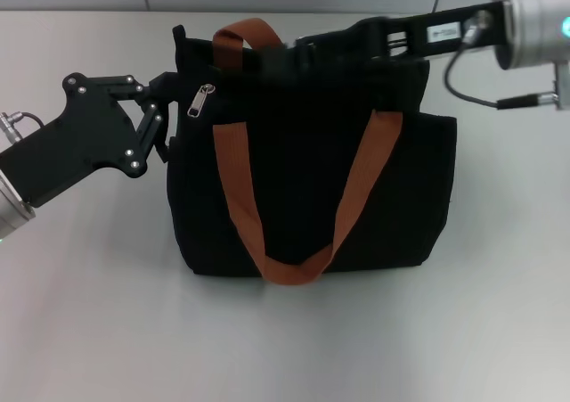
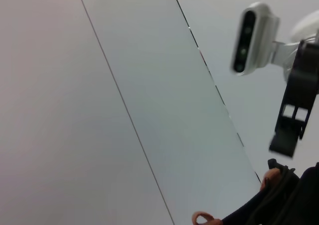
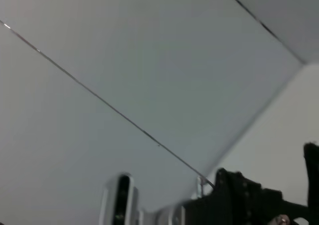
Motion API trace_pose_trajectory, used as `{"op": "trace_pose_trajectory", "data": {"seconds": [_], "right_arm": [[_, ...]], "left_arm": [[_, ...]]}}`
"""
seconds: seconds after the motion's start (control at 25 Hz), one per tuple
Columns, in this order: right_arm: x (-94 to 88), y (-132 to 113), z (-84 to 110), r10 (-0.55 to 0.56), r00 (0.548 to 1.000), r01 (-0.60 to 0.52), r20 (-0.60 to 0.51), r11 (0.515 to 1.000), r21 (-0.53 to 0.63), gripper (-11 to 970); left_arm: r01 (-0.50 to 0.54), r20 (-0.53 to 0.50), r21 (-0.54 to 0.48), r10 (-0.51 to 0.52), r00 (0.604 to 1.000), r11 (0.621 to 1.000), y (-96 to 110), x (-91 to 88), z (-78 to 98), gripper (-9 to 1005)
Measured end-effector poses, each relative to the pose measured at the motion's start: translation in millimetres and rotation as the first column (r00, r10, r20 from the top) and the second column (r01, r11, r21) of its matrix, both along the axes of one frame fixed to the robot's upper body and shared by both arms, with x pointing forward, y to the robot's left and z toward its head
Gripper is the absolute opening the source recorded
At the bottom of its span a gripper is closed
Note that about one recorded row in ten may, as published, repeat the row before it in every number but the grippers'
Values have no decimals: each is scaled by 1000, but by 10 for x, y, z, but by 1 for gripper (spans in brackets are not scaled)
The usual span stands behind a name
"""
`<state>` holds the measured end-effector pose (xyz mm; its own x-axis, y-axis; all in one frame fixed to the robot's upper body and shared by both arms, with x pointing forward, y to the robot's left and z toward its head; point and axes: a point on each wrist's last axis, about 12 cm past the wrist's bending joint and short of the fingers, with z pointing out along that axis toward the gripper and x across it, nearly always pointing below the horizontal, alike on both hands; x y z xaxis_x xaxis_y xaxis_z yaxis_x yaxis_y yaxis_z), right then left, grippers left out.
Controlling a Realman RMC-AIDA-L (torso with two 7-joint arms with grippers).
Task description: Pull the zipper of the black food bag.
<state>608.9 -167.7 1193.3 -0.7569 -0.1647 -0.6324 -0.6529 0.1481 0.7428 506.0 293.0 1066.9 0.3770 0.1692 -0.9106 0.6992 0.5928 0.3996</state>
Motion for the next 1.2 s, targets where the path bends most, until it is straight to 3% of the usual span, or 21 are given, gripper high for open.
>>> {"op": "trace_pose_trajectory", "data": {"seconds": [0.28,0.64,0.84,1.2], "right_arm": [[80,292,13,15,1000,-17,-20,994,-111,620],[103,451,-55,-11,1000,7,-26,987,-159,617],[104,503,-62,-17,999,12,-32,987,-163,420],[116,560,-89,-28,999,24,-20,983,-182,393]], "left_arm": [[15,21,-7,-14,1000,1000,-15,-18,17,30],[25,47,-4,-25,999,1000,-51,-13,27,30],[46,62,-19,-45,997,999,-64,-33,51,31],[53,78,-23,-51,996,998,-80,-30,68,31]]}}
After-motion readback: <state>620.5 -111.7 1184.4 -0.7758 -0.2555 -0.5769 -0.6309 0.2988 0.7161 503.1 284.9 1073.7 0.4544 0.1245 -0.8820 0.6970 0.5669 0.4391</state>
